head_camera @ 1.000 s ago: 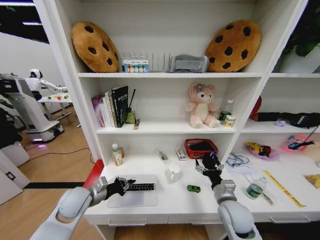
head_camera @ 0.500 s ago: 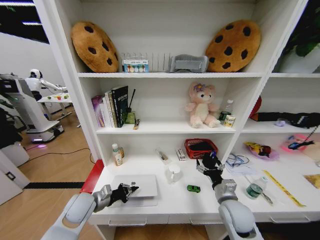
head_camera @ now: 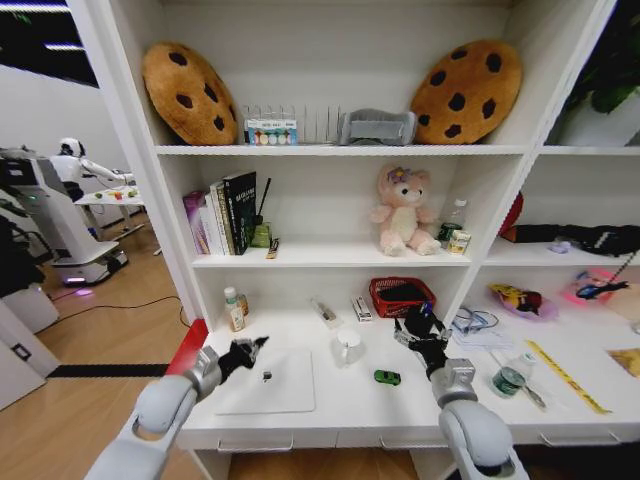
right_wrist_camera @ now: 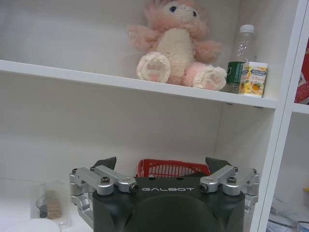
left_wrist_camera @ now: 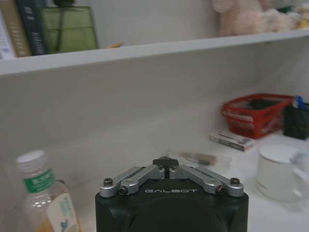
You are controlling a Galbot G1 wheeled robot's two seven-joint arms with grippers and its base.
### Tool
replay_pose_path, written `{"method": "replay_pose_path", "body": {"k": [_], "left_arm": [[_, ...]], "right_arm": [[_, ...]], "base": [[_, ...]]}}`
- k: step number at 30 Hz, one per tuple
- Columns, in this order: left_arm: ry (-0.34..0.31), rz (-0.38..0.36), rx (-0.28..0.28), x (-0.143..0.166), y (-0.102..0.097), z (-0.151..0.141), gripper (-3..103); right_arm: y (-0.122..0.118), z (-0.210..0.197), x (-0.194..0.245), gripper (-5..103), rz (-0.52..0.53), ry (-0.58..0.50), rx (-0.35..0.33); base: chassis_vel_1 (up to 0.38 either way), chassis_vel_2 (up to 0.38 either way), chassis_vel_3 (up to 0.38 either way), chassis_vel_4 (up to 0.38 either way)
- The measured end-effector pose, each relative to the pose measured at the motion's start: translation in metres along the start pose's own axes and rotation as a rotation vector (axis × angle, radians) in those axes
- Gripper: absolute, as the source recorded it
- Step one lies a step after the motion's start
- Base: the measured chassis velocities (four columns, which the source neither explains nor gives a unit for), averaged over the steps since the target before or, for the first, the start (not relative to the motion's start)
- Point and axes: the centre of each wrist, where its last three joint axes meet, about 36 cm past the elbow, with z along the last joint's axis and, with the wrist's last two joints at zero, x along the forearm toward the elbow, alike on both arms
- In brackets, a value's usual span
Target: Organize the objects on the table.
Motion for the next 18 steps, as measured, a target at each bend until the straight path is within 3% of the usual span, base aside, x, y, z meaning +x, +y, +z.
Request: {"method": "replay_pose_path", "body": {"k": [1, 3, 4, 6, 7, 8, 9, 11, 15, 18], "left_arm": [[-0.021, -0.091, 0.052, 0.0, -0.001, 0.0, 0], [-0.04, -0.195, 0.117, 0.003, -0.007, 0.002, 0], [-0.04, -0.195, 0.117, 0.003, -0.007, 0.002, 0], [-0.059, -0.317, 0.177, 0.011, -0.019, 0.01, 0], [-0.059, -0.317, 0.177, 0.011, -0.019, 0.01, 0], [-0.064, -0.414, 0.223, 0.015, -0.025, 0.012, 0], [-0.064, -0.414, 0.223, 0.015, -0.025, 0.012, 0], [-0.093, -0.531, 0.284, 0.026, -0.026, 0.012, 0], [-0.126, -0.615, 0.32, 0.036, -0.029, 0.015, 0], [-0.129, -0.627, 0.33, 0.039, -0.032, 0.017, 0]], "right_arm": [[0.002, 0.0, 0.001, 100, -0.002, 0.002, -0.003], [0.006, -0.001, 0.002, 100, 0.002, 0.009, -0.007], [0.006, -0.001, 0.002, 100, 0.002, 0.009, -0.007], [0.014, -0.004, 0.007, 100, 0.002, 0.034, -0.016], [0.014, -0.004, 0.007, 100, 0.002, 0.034, -0.016], [0.019, -0.007, 0.011, 100, 0.004, 0.05, -0.022], [0.019, -0.007, 0.011, 100, 0.004, 0.05, -0.022], [0.022, -0.012, 0.015, 100, 0.012, 0.057, -0.025], [0.025, -0.018, 0.022, 100, 0.019, 0.054, -0.031], [0.025, -0.02, 0.024, 100, 0.019, 0.053, -0.031]], "base": [[0.0, 0.0, 0.0, 0.0], [0.0, 0.0, 0.0, 0.0], [0.0, 0.0, 0.0, 0.0], [0.0, 0.0, 0.0, 0.0], [0.0, 0.0, 0.0, 0.0], [0.0, 0.0, 0.0, 0.0], [0.0, 0.0, 0.0, 0.0], [0.0, 0.0, 0.0, 0.0], [0.0, 0.0, 0.0, 0.0], [0.0, 0.0, 0.0, 0.0]]}}
